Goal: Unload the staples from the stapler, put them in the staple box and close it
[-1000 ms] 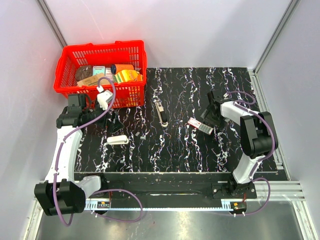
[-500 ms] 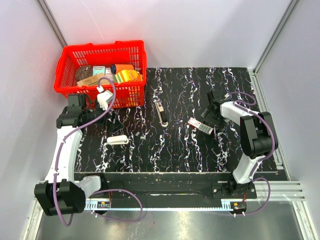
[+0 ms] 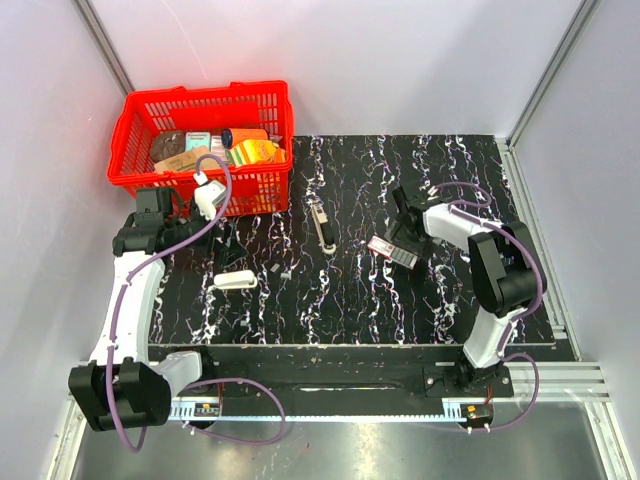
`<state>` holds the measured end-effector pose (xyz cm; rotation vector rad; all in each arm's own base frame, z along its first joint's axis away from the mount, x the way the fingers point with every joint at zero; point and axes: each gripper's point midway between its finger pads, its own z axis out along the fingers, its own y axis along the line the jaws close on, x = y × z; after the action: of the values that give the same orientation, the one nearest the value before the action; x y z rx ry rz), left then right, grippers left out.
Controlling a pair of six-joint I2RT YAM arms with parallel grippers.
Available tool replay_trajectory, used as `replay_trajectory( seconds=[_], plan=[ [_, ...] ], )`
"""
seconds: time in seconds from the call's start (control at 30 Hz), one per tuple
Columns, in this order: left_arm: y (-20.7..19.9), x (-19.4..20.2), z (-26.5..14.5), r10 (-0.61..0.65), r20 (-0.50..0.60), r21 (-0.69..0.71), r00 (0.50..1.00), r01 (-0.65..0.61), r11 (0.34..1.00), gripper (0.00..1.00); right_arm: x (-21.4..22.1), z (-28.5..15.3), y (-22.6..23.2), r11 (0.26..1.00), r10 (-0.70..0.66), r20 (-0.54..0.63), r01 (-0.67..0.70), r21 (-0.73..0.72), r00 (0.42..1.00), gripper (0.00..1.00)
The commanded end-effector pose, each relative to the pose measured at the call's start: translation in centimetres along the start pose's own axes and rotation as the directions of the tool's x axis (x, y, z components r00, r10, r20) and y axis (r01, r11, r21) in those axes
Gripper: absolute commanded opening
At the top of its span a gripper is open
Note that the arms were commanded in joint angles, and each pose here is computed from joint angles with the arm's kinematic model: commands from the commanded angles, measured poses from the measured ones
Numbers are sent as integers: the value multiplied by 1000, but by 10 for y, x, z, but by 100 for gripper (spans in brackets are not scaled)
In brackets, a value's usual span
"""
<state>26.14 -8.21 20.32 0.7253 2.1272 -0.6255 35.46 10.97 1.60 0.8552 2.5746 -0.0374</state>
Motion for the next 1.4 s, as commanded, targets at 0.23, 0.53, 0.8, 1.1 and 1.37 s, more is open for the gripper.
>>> replay_trajectory(
  seconds=[0.23,0.53,0.8,1.1,1.37],
  plan=[
    [2,-7,-11,72,31,-54,997,-71,996,99,83,-5,22,993,-113,-142,114,-4,983,87],
    [2,-4,-10,76,25,-54,997,-74,996,99,125,-15,12,983,-179,-171,181,1,969,87],
    [2,-4,-10,70,24,-52,997,-69,996,99,167,-27,17,960,-278,-188,280,-19,942,86],
    [3,-3,-8,61,24,-46,998,-60,997,99,191,-47,24,954,-298,-196,294,-52,934,87],
    [8,-2,-6,57,22,-66,998,-56,996,99,167,-67,29,961,-273,-114,268,-62,955,88]
  ],
)
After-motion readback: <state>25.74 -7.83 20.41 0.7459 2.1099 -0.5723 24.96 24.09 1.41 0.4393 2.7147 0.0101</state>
